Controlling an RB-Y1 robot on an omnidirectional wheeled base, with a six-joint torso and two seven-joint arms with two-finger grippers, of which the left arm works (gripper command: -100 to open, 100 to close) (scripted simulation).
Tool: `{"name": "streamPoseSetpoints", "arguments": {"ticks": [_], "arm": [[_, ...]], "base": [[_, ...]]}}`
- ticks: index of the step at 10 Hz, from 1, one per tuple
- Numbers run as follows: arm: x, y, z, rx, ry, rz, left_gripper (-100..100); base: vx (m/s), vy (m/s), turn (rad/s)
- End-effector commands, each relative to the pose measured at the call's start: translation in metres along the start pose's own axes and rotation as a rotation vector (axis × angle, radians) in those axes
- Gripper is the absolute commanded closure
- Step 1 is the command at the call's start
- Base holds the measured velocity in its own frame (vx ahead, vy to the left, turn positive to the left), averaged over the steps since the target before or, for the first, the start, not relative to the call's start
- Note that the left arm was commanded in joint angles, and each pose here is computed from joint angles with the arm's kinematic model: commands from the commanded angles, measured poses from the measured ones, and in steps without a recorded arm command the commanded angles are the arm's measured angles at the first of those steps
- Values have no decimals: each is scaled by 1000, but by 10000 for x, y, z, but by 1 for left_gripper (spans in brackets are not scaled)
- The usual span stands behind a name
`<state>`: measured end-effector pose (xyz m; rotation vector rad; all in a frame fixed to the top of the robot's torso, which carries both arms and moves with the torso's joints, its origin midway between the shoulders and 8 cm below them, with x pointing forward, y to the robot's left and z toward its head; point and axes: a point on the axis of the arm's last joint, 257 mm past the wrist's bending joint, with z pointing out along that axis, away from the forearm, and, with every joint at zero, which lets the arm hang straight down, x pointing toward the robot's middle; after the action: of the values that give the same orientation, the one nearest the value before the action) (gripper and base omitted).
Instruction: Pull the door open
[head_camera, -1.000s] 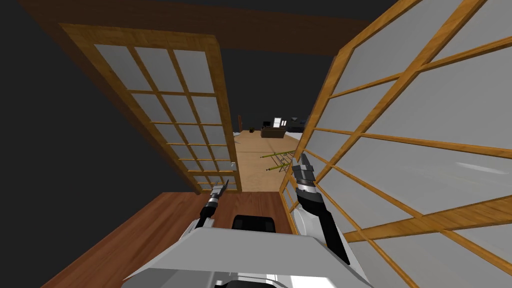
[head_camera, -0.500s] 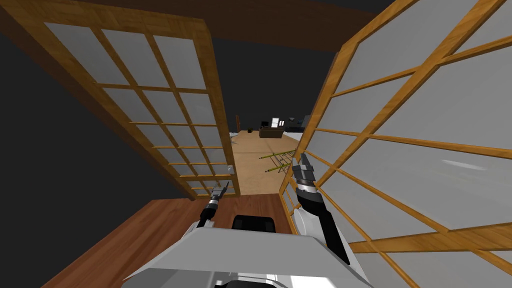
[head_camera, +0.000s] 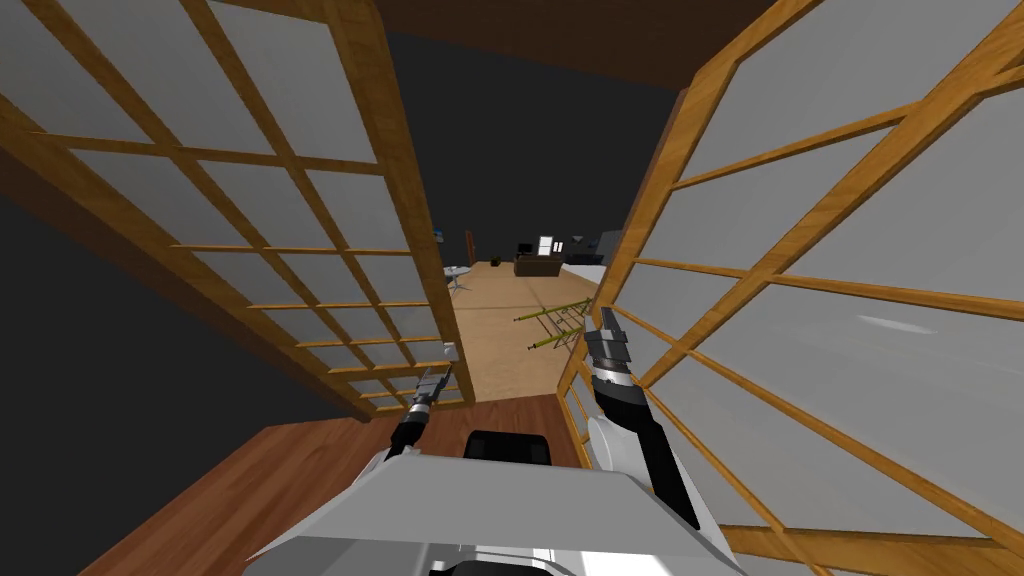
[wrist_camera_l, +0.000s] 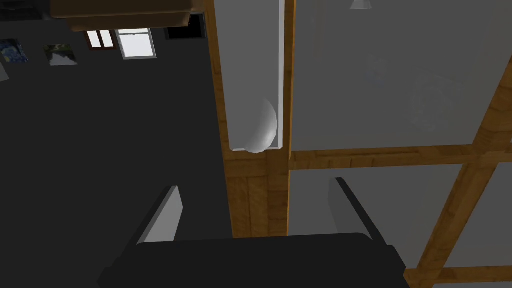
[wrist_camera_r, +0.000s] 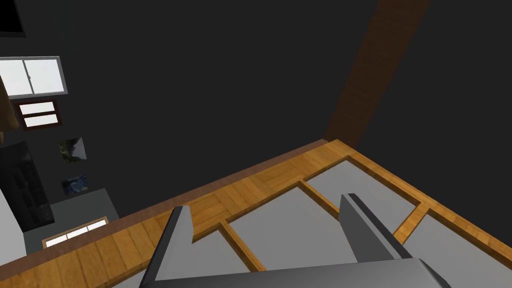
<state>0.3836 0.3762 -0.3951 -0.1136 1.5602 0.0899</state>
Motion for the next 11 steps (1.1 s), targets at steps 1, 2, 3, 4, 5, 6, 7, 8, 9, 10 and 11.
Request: {"name": "streamPoseSetpoints", "arguments": {"ticks": [1, 2, 3, 4, 5, 6, 7, 8, 9, 10, 11], "arm": [[14, 124, -46, -17, 1, -1, -100], [14, 124, -46, -17, 1, -1, -100], [18, 201, -77, -28, 1, -1, -100], [21, 303, -118, -42, 0, -1, -100], [21, 355, -140, -49, 0, -1, -100], [22, 411, -164, -56, 0, 0, -100], [27, 374, -143, -52, 1, 0, -100], [27, 374, -143, -52, 1, 0, 100], [27, 374, -143, -52, 1, 0, 100], [27, 374, -143, -52, 1, 0, 100], [27, 374, -143, -52, 1, 0, 100]], "base": [[191, -4, -107], [141, -4, -30], [117, -10, -71], [183, -9, -112], [218, -22, -113], [197, -6, -68], [67, -3, 37], [-25, -8, 6], [-35, 10, 3], [-19, 11, -29], [-5, 6, -9]]}}
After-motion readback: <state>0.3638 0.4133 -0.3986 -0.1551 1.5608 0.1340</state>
